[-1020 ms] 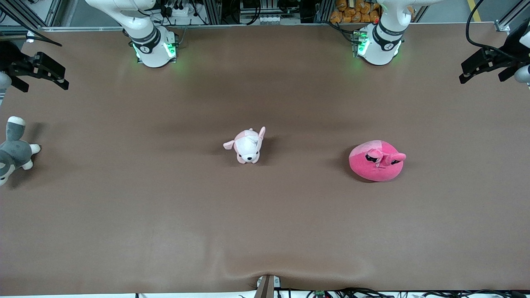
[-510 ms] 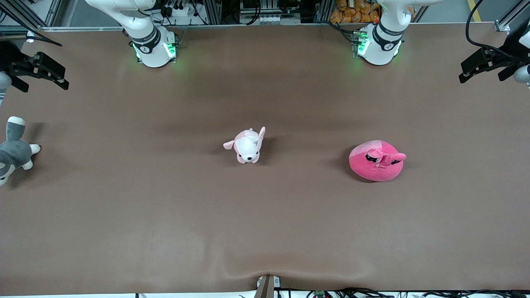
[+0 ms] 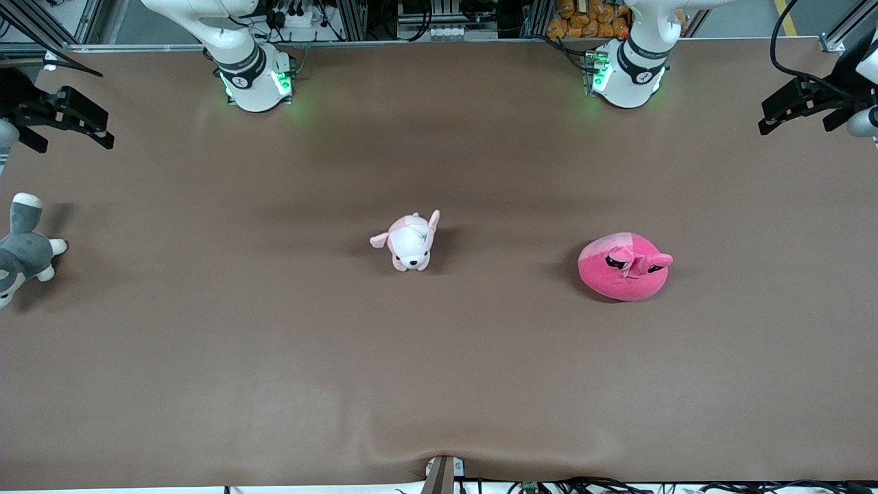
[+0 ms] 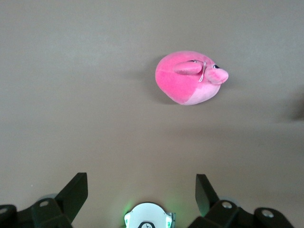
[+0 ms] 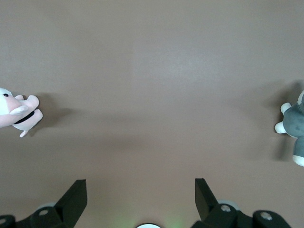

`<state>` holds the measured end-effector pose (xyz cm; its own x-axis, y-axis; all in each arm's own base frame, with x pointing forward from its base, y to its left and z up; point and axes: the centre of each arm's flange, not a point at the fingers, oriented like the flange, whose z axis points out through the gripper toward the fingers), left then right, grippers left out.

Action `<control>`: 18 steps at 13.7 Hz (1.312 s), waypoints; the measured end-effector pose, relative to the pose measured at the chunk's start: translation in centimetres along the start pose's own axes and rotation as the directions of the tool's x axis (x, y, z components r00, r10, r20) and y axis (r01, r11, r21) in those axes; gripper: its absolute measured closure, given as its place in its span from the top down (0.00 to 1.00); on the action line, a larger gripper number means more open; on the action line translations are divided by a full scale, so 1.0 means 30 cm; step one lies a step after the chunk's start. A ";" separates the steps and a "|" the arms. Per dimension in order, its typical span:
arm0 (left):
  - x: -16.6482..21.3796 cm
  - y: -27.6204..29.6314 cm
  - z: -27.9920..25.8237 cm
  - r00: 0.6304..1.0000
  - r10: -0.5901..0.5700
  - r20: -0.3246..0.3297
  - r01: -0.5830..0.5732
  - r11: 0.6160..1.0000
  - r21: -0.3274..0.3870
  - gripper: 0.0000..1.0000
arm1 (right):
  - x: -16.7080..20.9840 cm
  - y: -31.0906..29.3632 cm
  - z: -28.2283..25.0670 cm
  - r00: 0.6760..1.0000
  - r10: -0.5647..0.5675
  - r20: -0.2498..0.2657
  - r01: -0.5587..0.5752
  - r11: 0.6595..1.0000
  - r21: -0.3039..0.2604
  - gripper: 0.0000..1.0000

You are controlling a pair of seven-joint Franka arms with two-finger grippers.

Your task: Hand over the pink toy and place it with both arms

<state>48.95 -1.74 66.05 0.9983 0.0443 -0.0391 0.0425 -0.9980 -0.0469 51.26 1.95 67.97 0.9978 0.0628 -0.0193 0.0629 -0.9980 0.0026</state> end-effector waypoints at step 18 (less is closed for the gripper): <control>0.062 -0.007 0.049 1.000 -0.002 0.024 0.001 1.000 0.027 1.00 | 0.000 0.000 0.000 1.000 0.000 0.000 0.000 1.000 0.000 1.00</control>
<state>50.74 -1.37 64.52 0.9969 0.0476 -0.0634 0.0428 -0.9963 -0.0743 51.26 1.95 67.97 0.9978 0.0627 -0.0194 0.0628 -0.9980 0.0026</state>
